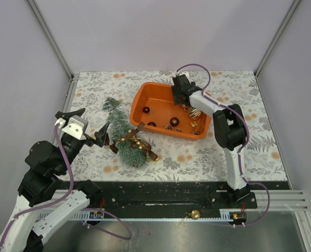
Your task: Decorate the small christmas tree
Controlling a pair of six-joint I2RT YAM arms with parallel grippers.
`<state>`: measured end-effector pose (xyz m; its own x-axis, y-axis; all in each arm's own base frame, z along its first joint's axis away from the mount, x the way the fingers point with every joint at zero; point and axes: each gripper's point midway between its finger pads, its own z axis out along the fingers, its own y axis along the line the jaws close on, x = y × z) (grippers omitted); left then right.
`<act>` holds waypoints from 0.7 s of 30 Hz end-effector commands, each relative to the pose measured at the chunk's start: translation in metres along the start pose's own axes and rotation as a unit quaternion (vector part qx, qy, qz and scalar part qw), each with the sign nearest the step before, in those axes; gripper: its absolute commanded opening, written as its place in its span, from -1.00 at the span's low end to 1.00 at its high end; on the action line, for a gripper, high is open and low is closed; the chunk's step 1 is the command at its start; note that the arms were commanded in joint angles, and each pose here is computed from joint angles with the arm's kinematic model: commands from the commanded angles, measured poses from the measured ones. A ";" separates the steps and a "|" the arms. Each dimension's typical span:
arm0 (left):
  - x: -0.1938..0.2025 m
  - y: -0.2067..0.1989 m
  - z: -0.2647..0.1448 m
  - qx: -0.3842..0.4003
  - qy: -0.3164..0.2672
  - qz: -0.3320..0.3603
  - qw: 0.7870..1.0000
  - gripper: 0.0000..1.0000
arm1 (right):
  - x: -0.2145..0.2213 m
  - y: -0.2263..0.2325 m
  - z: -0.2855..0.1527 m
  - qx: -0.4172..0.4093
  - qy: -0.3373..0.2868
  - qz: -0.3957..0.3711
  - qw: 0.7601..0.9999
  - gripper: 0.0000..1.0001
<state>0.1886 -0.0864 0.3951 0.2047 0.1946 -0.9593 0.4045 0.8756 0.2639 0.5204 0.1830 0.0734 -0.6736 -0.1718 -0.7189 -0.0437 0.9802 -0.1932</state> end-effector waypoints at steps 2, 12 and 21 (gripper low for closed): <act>-0.027 0.006 -0.002 -0.009 -0.041 -0.024 0.999 0.98 | -0.002 -0.001 0.000 0.002 0.011 0.007 1.000 0.54; -0.022 0.011 -0.008 -0.023 -0.048 -0.005 0.999 0.98 | 0.021 0.017 0.016 -0.027 0.047 0.007 0.999 0.20; -0.016 0.012 -0.012 -0.028 -0.048 0.002 0.998 0.98 | 0.019 0.025 0.011 -0.053 0.044 0.015 0.997 -0.28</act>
<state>0.1795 -0.0779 0.4028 0.2524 0.1729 -0.9520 0.3837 0.8854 0.2625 0.5097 0.1926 0.0309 -0.7569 -0.1653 -0.6322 -0.0849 0.9842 -0.1557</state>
